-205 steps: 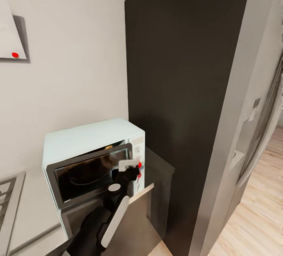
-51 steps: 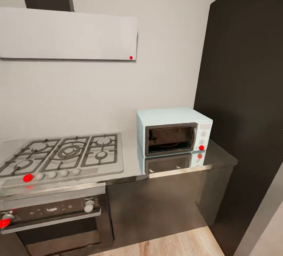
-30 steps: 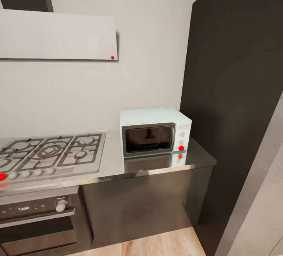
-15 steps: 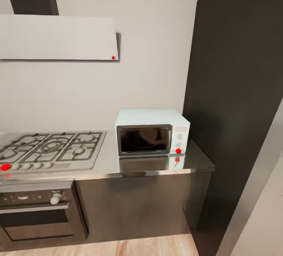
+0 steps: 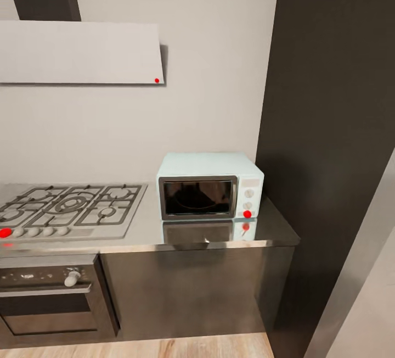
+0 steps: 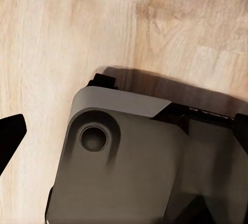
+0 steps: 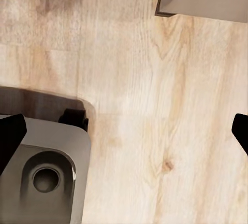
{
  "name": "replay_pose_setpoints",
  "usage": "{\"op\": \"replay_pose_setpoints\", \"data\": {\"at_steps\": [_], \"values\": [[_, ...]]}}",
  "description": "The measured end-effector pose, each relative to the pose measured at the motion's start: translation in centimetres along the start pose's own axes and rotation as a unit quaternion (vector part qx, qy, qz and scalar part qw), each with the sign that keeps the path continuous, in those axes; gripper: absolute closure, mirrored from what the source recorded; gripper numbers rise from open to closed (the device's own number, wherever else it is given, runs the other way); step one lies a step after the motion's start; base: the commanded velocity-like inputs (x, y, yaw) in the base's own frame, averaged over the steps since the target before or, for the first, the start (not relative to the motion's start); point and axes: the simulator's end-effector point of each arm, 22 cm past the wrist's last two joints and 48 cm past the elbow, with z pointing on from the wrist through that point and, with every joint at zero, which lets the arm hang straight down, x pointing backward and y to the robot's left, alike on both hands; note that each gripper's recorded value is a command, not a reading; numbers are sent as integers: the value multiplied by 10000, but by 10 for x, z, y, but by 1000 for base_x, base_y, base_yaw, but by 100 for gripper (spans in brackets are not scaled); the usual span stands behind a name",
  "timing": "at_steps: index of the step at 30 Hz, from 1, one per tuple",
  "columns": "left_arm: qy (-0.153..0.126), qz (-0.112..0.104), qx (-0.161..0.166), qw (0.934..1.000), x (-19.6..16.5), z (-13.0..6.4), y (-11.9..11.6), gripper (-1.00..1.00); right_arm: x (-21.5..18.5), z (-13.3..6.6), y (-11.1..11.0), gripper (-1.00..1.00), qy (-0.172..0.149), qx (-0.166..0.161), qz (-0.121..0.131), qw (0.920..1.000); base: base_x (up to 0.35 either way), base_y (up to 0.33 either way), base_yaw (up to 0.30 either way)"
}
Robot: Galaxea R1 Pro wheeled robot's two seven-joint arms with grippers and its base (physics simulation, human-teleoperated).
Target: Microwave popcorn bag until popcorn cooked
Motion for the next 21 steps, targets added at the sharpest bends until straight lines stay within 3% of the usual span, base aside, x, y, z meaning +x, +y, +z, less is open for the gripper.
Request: {"op": "replay_pose_setpoints", "data": {"at_steps": [6, 12, 15, 17, 21], "values": [[0, 0, 1, 10000, 0, 0, 0, -100, 3, 0, 5, -100, 75, -32, 1, 10000, 0, 0, 0], [0, 0, 3, 10000, 0, 0, -1, -100, -24, 1, 43, -100, -203, -294, -38, 9994, 0, 0, 0], [-1, 0, -3, 10000, 0, 0, -1, -100, -106, -10, 38, -100, -977, -169, -48, 9951, 0, 0, 0], [-1, 0, -8, 10000, 0, 0, -1, -100, -153, -24, 26, -100, -1305, -24, -27, 9914, 0, 0, 0], [0, 0, -13, 10000, 0, 0, -1, -100, -246, -73, 4, -100, -1865, 218, 150, 9821, 0, 0, 0]]}}
